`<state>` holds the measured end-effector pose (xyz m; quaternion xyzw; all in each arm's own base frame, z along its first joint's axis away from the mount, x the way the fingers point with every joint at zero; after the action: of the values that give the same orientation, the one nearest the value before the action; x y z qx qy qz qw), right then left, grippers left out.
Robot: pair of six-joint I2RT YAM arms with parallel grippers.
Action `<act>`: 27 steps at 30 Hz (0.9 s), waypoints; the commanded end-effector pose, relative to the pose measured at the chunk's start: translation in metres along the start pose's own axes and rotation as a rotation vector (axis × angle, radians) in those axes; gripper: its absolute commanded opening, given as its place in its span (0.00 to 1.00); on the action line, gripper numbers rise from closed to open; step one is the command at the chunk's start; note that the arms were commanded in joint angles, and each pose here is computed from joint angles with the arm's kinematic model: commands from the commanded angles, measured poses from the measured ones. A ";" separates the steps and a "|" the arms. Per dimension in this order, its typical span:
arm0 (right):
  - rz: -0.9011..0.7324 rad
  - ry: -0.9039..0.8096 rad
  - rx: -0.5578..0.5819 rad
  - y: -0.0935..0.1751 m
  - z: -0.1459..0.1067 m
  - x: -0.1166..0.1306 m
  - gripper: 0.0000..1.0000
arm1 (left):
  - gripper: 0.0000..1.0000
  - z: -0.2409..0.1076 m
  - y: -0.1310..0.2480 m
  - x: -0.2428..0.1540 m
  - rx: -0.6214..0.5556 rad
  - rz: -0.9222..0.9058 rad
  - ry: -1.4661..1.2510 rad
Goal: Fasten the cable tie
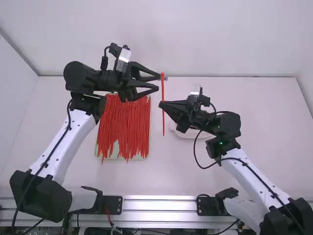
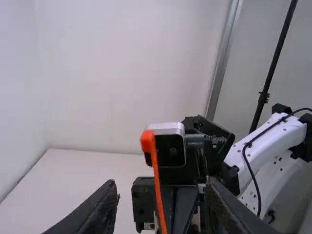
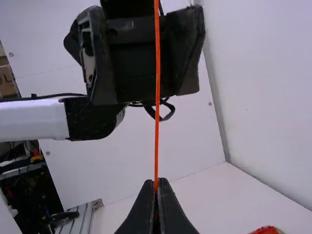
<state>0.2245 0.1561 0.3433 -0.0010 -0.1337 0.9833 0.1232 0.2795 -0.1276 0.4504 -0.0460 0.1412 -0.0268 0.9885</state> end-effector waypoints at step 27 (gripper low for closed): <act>0.041 0.019 -0.012 -0.008 0.007 0.002 0.00 | 0.01 0.006 -0.012 -0.004 -0.040 0.009 0.034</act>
<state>0.2236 0.1621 0.3394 0.0036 -0.1282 0.9858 0.1082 0.2810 -0.1364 0.4496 -0.0592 0.1709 -0.0172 0.9834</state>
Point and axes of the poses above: each hand's point on the last joint's axis, 136 mm out from that joint toward the fingers, its own y axis back along the fingers, its own x axis along the line the jaws close on, z = x × y, the point moved 10 cm from there along y, back along the fingers, and after that the axes turned 11 degrees about y, right-handed, at the moved point
